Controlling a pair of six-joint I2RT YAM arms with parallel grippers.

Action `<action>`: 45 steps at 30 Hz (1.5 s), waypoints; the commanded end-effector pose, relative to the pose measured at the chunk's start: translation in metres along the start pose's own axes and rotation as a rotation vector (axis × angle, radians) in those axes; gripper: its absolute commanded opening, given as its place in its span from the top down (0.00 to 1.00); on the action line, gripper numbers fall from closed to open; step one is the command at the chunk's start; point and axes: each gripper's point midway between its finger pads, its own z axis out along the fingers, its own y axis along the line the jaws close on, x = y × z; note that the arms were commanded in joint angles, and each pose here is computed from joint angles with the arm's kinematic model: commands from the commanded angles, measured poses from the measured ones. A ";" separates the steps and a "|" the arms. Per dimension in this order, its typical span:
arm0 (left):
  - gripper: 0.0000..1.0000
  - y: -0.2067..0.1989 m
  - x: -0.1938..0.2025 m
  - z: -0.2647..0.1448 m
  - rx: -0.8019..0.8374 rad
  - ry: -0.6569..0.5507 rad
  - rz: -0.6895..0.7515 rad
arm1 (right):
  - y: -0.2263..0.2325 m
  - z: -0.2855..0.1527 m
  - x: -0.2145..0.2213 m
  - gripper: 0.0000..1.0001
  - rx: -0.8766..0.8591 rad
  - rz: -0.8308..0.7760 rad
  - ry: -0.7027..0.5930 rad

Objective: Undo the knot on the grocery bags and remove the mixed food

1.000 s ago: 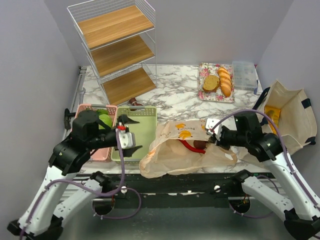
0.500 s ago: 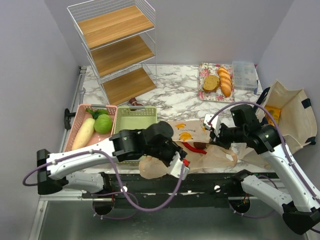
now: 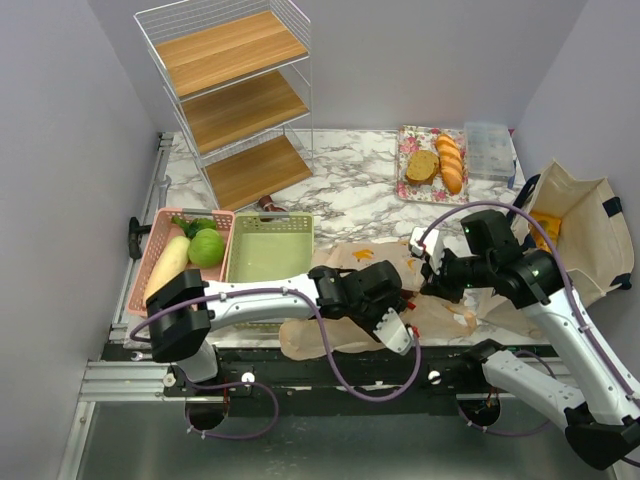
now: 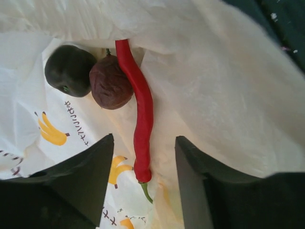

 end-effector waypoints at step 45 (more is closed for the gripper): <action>1.00 0.034 -0.019 -0.025 -0.043 -0.279 -0.176 | -0.028 0.007 0.000 0.99 0.141 0.084 0.023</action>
